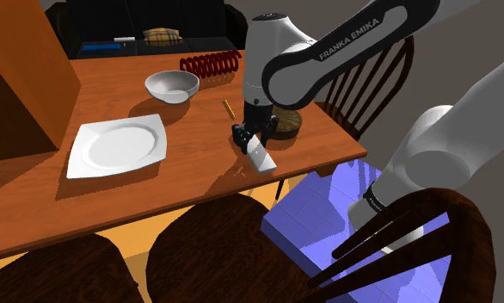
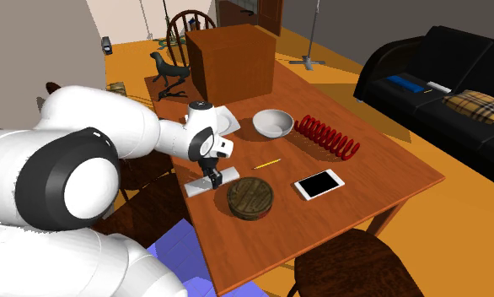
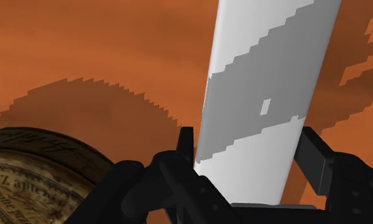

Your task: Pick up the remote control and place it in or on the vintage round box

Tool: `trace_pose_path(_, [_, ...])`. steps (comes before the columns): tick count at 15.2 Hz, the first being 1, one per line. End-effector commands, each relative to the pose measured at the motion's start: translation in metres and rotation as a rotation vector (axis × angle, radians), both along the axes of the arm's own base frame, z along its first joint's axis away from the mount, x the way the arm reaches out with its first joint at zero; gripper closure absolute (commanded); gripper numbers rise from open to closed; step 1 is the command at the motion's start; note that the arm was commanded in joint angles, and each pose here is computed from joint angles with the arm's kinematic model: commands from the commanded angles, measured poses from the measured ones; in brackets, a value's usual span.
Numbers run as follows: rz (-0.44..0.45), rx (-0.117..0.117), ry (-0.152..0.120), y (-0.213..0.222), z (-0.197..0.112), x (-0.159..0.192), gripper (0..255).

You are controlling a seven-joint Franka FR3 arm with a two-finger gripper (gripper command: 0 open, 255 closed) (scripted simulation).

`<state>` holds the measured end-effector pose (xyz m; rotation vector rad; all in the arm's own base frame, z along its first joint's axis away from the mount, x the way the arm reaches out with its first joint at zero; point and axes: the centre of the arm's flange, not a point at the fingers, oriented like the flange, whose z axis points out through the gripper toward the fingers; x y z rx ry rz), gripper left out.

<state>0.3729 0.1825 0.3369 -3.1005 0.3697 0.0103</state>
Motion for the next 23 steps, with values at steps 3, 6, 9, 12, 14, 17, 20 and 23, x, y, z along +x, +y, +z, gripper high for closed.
trace_pose_path(3, [0.000,0.000,0.000,-0.001,0.020,0.000,255])
trace_pose_path(6, [0.000,0.000,0.000,-0.001,0.036,0.000,255])
trace_pose_path(9, [0.000,0.000,0.000,-0.001,0.052,0.000,255])
trace_pose_path(12, [0.000,0.000,0.000,-0.001,0.068,0.000,255])
trace_pose_path(14, [0.000,0.000,0.000,-0.001,0.078,0.000,255])
trace_pose_path(17, [0.000,0.000,0.000,-0.001,0.094,0.000,255])
trace_pose_path(20, [0.000,0.000,0.000,-0.001,0.110,0.000,255])
trace_pose_path(23, [0.000,0.000,0.000,-0.014,0.116,0.003,255])
